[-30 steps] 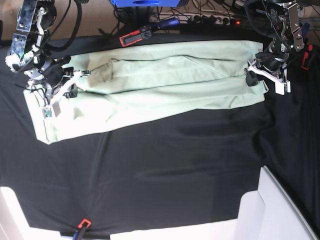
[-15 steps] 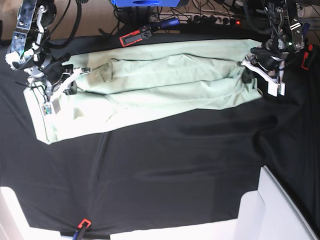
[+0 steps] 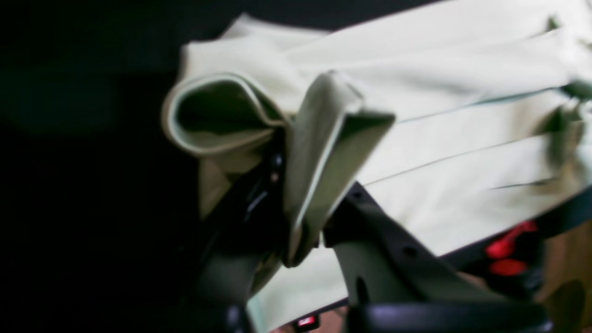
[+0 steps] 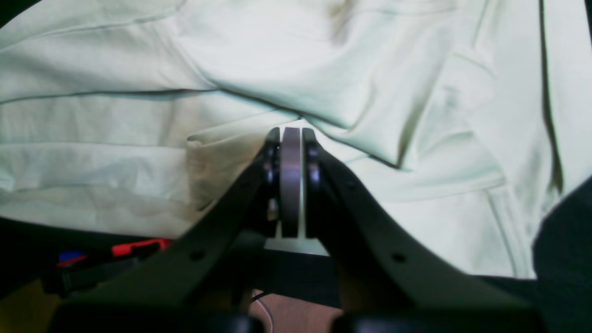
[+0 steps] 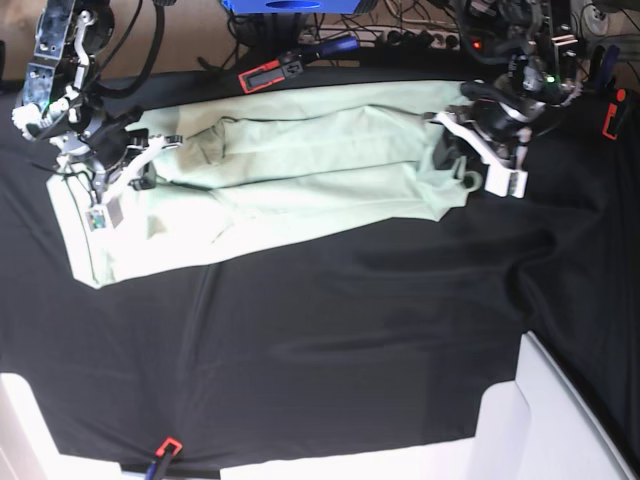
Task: Fold the T-shirt properly
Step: 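Carry the held shirt end with the left gripper toward the right gripper, folding it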
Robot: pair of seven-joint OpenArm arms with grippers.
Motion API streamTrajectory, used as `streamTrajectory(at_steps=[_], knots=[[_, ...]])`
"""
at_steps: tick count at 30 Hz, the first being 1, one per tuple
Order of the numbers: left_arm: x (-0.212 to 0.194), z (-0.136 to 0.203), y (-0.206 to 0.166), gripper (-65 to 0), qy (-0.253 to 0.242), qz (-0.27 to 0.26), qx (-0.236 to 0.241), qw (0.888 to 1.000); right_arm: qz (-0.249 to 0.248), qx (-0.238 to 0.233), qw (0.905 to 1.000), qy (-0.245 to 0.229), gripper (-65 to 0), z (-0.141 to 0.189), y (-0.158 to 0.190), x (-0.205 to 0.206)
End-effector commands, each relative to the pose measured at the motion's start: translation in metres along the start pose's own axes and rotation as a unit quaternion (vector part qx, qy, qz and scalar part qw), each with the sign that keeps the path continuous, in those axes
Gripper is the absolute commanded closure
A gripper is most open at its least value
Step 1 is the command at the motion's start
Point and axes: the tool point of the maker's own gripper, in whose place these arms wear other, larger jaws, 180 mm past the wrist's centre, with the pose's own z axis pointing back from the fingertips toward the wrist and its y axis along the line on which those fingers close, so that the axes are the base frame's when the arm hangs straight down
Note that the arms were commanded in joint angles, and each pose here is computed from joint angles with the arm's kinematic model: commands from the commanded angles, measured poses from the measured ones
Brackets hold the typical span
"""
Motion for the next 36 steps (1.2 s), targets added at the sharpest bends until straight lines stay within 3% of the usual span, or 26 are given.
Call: streamTrajectory(at_steps=[1, 5, 15, 20, 36], knots=[[0.013, 0.0, -0.007, 0.0, -0.024, 0.001, -0.01, 1.0, 0.005, 0.001, 0.9998, -0.02, -1.7, 0.003, 0.0, 0.011], [0.019, -0.011, -0.026, 0.0, -0.033, 0.011, -0.03, 0.999, 0.004, 0.002, 0.9999, -0.016, -1.7, 0.003, 0.0, 0.006], [0.031, -0.046, -0.117, 0.0, -0.021, -0.046, -0.148, 0.988, 0.003, 0.002, 0.9999, -0.014, -1.7, 0.003, 0.0, 0.005], [0.03, -0.062, -0.144, 0.0, -0.007, -0.058, -0.183, 0.981, 0.003, 0.002, 0.9999, -0.014, -1.7, 0.003, 0.0, 0.005], [0.049, -0.089, -0.18, 0.0, -0.019, -0.024, -0.213, 0.977, 0.003, 0.002, 0.9999, -0.015, -1.7, 0.003, 0.0, 0.005]])
